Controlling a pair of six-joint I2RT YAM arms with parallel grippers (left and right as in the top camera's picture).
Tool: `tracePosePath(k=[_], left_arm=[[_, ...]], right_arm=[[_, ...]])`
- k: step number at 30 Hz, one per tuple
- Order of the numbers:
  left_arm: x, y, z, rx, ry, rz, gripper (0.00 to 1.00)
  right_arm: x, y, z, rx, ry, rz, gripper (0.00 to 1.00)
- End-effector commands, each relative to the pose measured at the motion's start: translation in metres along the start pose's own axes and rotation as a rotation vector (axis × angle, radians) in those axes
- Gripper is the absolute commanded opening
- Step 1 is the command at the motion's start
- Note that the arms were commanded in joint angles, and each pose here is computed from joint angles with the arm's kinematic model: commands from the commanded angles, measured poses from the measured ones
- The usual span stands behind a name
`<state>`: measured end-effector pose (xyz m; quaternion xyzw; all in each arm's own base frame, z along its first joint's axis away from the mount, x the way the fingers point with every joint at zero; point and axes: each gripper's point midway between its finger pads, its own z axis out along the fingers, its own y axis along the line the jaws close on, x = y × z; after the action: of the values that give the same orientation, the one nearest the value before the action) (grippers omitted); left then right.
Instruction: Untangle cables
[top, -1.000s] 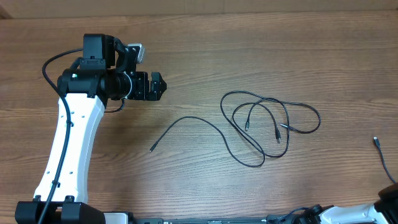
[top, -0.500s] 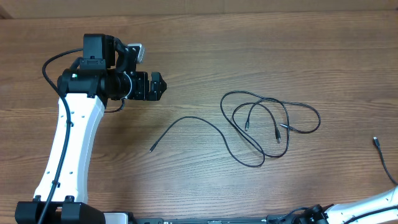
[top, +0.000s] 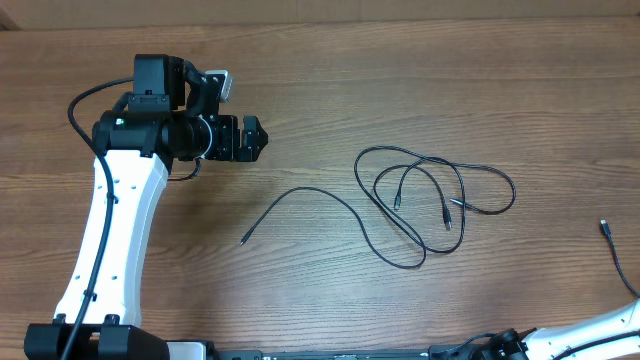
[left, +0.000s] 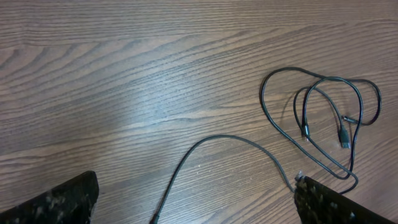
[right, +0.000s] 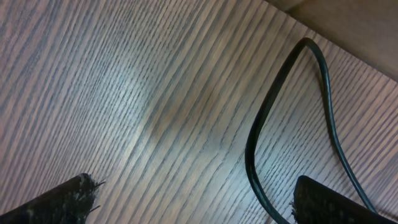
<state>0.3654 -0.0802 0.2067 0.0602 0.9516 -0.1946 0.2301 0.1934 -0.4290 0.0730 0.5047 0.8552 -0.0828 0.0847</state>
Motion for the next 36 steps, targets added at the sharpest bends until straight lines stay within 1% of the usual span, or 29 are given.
tracePosePath(k=[1, 6, 10, 19, 20, 21, 22, 23, 24, 26, 28, 31, 32, 33, 35, 36], left_arm=[[-0.002, -0.003, -0.001, 0.003, -0.006, 0.020, 1.00], [-0.002, -0.003, -0.001, 0.003, -0.006, 0.020, 1.00], [-0.002, -0.003, -0.001, 0.003, -0.006, 0.020, 1.00], [-0.002, -0.003, -0.001, 0.003, -0.006, 0.020, 1.00], [-0.002, -0.003, -0.001, 0.003, -0.006, 0.020, 1.00], [-0.002, -0.003, -0.001, 0.003, -0.006, 0.020, 1.00], [-0.002, -0.003, -0.001, 0.003, -0.006, 0.020, 1.00], [-0.002, -0.003, -0.001, 0.003, -0.006, 0.020, 1.00], [-0.002, -0.003, -0.001, 0.003, -0.006, 0.020, 1.00], [-0.002, -0.003, -0.001, 0.003, -0.006, 0.020, 1.00], [-0.002, -0.003, -0.001, 0.003, -0.006, 0.020, 1.00], [-0.002, -0.003, -0.001, 0.003, -0.006, 0.020, 1.00], [-0.002, -0.003, -0.001, 0.003, -0.006, 0.020, 1.00], [-0.002, -0.003, -0.001, 0.003, -0.006, 0.020, 1.00], [-0.002, -0.003, -0.001, 0.003, -0.006, 0.020, 1.00], [-0.002, -0.003, -0.001, 0.003, -0.006, 0.020, 0.99]], right_arm=[[-0.001, -0.005, 0.005, 0.018, 0.002, -0.012, 1.00], [-0.003, -0.004, 0.005, 0.011, -0.004, -0.012, 1.00], [-0.003, 0.023, 0.013, -0.147, -0.027, -0.010, 1.00], [0.010, 0.022, 0.033, -0.132, -0.006, -0.005, 0.99], [0.011, 0.022, 0.035, -0.132, -0.006, -0.005, 0.95], [0.011, 0.022, 0.036, -0.133, -0.009, -0.005, 0.75], [0.011, 0.022, 0.037, -0.133, -0.009, 0.002, 0.64], [0.010, 0.023, 0.037, -0.137, -0.012, 0.023, 0.39], [0.009, 0.031, 0.035, -0.186, -0.015, 0.023, 0.28], [0.007, 0.056, 0.030, -0.298, -0.026, 0.009, 0.17], [0.006, 0.081, 0.026, -0.367, -0.029, -0.026, 0.11], [0.011, 0.098, 0.028, -0.293, -0.016, -0.101, 0.11], [0.013, 0.100, 0.030, -0.254, -0.008, -0.120, 0.14], [0.015, 0.103, 0.031, -0.204, -0.003, -0.146, 0.26], [0.015, 0.107, 0.030, -0.173, -0.006, -0.166, 0.73], [0.014, 0.108, 0.029, -0.174, -0.009, -0.168, 0.78]])
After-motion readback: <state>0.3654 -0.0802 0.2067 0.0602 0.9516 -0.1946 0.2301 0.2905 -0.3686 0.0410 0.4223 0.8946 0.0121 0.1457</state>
